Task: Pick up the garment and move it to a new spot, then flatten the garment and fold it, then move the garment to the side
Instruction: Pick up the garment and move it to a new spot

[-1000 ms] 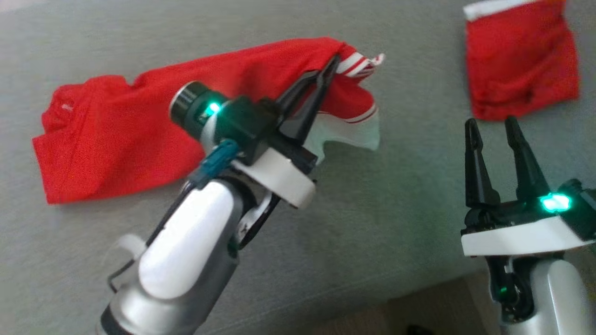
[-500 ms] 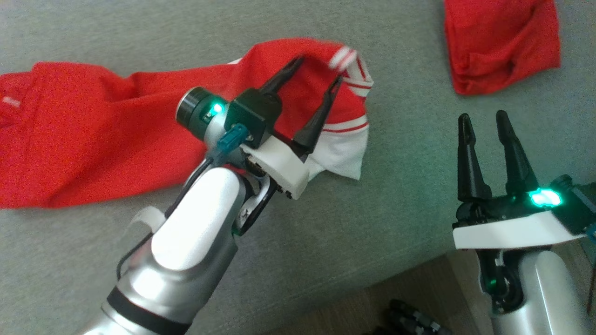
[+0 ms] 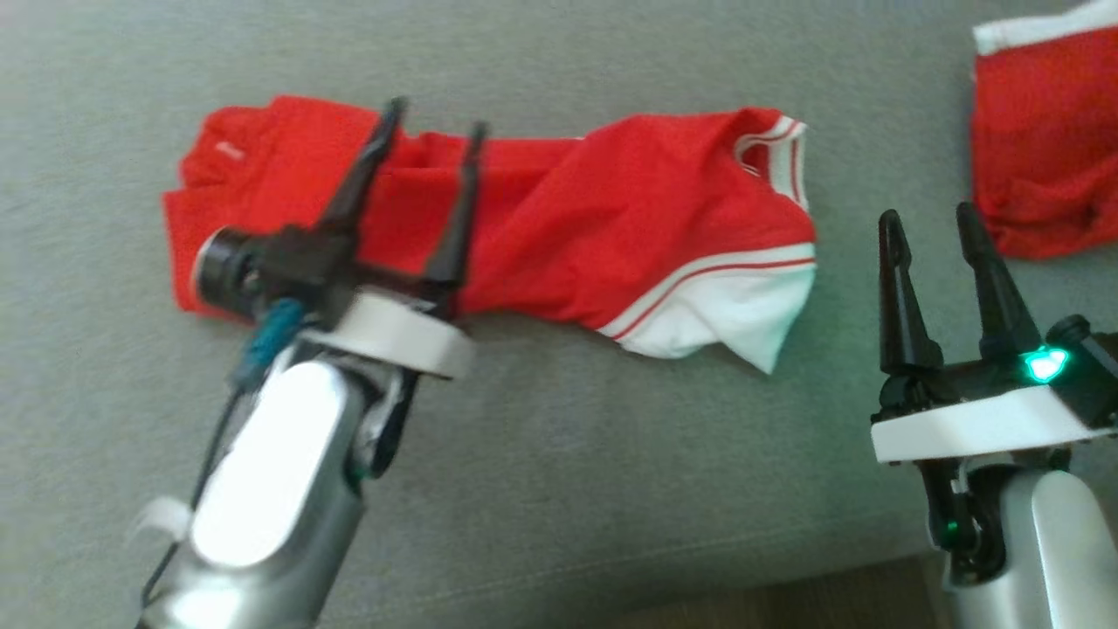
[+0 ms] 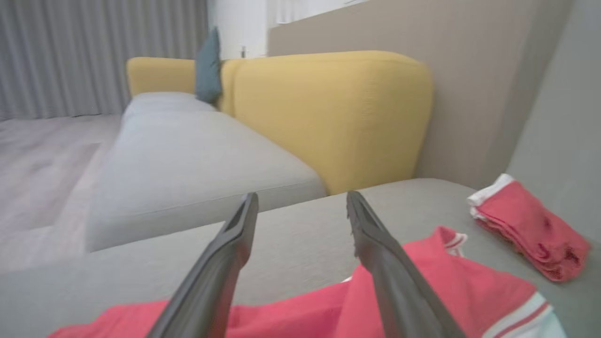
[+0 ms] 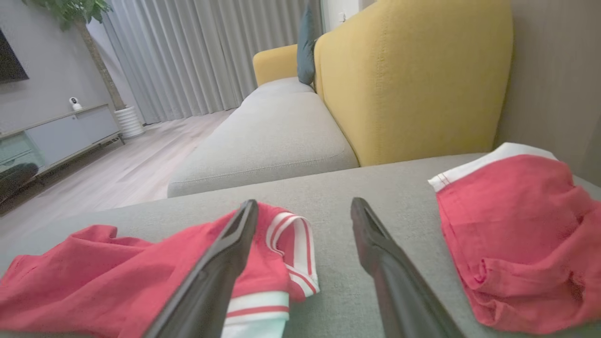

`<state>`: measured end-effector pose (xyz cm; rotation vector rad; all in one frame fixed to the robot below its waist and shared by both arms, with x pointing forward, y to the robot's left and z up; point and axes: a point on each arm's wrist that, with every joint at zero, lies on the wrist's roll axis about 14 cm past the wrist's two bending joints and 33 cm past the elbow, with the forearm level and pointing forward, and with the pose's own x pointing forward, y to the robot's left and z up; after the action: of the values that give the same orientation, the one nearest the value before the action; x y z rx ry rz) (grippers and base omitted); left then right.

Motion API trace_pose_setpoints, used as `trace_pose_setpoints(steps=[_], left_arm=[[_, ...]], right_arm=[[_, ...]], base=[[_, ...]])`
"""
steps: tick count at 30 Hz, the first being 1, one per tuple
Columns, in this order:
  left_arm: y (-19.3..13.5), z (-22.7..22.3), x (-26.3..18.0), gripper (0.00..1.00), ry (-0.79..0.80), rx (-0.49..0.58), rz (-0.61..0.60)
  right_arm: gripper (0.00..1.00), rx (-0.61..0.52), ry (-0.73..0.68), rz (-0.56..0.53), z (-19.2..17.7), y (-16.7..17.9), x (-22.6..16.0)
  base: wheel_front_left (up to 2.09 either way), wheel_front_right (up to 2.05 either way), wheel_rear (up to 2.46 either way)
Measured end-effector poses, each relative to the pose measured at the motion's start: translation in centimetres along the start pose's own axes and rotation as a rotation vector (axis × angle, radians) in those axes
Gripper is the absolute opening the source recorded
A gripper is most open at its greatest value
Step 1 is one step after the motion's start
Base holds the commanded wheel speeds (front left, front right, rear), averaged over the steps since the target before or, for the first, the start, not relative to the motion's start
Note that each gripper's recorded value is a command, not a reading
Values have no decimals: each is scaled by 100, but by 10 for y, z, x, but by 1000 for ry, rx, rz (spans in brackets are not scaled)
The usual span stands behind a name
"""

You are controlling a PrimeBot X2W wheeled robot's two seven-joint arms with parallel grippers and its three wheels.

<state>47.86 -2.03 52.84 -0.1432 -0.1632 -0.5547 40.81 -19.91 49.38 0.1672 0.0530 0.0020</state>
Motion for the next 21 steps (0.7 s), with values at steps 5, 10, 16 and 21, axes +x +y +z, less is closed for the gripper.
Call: trace_pose_setpoints(steps=[5, 10, 16, 21], left_arm=[[62, 5, -45, 100, 29, 35, 229], [100, 14, -89, 100, 41, 50, 378], [108, 14, -124, 100, 73, 69, 422], [99, 15, -136, 100, 80, 61, 412]], right_arm=[[100, -3, -3, 63, 6, 21, 5], [100, -2, 18, 107, 3, 36, 2], [100, -6, 15, 130, 8, 45, -3], [100, -6, 38, 116, 4, 41, -17]], base=[[0, 0, 0], [0, 0, 0], [0, 0, 0], [0, 0, 0]])
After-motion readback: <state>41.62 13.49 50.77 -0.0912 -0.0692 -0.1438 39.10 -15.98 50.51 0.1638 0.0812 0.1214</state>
